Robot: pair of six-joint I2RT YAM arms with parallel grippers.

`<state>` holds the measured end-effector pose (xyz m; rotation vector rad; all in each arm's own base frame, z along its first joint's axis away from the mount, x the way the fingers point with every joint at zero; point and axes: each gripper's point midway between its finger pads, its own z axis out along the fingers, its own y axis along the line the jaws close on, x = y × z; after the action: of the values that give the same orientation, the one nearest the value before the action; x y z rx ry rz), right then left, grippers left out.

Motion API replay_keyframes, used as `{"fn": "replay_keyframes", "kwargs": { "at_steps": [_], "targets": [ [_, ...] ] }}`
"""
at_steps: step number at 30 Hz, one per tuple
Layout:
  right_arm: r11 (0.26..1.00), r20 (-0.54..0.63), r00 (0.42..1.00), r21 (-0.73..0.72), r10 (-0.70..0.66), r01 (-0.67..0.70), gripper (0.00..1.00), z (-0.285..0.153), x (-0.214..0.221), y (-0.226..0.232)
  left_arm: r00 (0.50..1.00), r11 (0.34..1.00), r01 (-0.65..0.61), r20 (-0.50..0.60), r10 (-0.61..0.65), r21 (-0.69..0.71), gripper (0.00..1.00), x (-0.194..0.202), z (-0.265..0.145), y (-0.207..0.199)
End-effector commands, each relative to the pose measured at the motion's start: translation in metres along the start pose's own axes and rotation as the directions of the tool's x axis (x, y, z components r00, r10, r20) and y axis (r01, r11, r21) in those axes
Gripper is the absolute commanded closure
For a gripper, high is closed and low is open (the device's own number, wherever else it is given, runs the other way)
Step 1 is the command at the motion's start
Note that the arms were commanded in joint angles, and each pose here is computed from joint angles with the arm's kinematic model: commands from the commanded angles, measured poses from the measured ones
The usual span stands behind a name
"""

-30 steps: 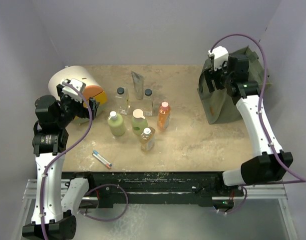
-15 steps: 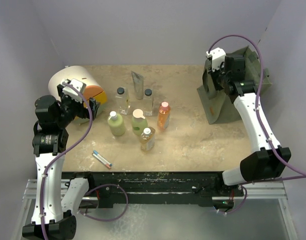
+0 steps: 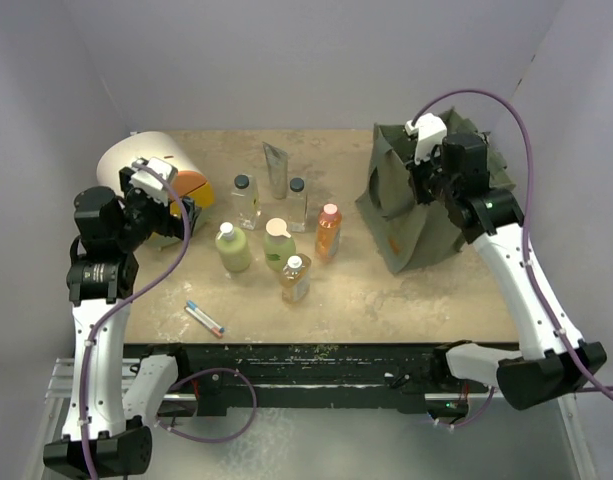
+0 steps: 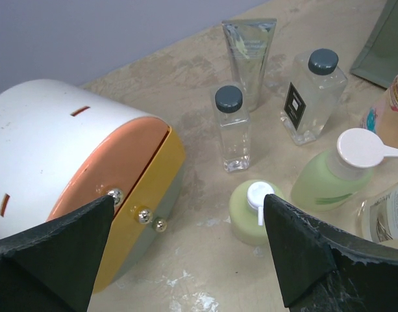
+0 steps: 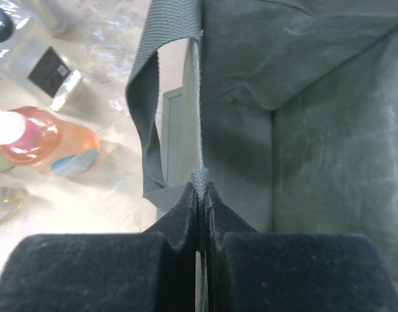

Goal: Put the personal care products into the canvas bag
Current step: Move the canvas bag to the center of the board.

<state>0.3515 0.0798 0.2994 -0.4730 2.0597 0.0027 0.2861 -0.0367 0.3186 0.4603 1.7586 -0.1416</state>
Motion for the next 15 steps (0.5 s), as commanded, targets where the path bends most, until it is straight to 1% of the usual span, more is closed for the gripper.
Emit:
{"fn": "replay_keyframes", "kwargs": {
  "at_steps": [1,12,15],
  "targets": [
    [0.996,0.119,0.989,-0.054,0.083,-0.077,1.0,-0.019,-0.02,0.021,1.0,1.0,-0.013,-0.008,0.013,-0.003,0.01,-0.005,0.003,0.006],
    [0.977,0.095,0.991,-0.199,0.094,-0.074,1.0,-0.01,-0.014,0.074,1.0,1.0,0.016,-0.019,-0.016,-0.011,0.01,-0.006,0.008,0.01],
    [0.956,0.095,0.992,-0.29,0.082,-0.052,0.88,-0.013,-0.015,0.092,0.999,1.0,0.03,-0.01,-0.03,-0.009,0.01,-0.009,0.01,0.009]
  ]
}}
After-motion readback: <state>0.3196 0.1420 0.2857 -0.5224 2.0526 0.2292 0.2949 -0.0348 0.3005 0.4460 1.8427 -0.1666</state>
